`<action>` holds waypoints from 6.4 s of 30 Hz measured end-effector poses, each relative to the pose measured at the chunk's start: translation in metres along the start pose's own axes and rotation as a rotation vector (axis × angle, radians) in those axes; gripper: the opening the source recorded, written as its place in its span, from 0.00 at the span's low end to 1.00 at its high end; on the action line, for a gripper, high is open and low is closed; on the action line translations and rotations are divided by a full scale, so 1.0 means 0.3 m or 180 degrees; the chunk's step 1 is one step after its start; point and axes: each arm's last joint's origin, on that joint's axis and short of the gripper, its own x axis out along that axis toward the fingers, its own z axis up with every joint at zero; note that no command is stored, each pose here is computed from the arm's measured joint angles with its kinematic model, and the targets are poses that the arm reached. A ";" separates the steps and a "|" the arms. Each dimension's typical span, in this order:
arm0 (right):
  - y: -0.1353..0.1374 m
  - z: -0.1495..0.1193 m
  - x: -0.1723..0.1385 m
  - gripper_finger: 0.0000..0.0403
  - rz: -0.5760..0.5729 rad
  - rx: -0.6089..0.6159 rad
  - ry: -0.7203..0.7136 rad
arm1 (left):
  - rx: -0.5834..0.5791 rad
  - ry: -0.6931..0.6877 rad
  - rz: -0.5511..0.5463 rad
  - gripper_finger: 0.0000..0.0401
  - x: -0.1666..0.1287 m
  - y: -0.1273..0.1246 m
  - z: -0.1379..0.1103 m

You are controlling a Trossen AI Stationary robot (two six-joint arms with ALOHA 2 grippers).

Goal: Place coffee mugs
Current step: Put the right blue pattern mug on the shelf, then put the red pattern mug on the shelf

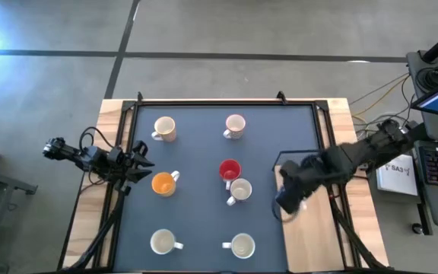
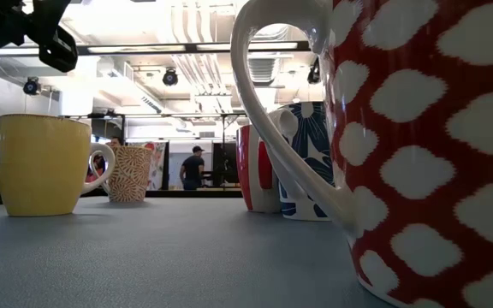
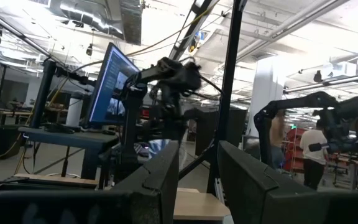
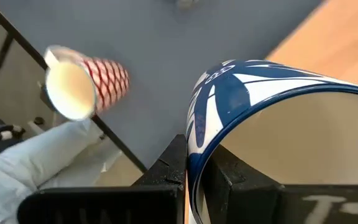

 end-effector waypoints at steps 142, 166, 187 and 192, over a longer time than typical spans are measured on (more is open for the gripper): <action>0.033 -0.625 0.276 0.07 -0.1084 -0.2451 0.1485 | 0.0007 0.0044 0.0003 0.24 0.000 0.000 -0.004; 0.011 -0.611 0.187 0.17 -0.0969 -0.1969 0.1666 | 0.0008 0.0045 0.0004 0.24 0.000 0.000 -0.005; 0.074 -0.314 0.174 0.17 -0.0891 -0.1658 -0.0966 | 0.0008 0.0044 0.0004 0.24 0.000 0.000 -0.004; 0.100 -0.159 0.190 0.17 -0.0794 -0.0871 -0.1229 | 0.0007 0.0045 0.0004 0.24 0.000 0.000 -0.005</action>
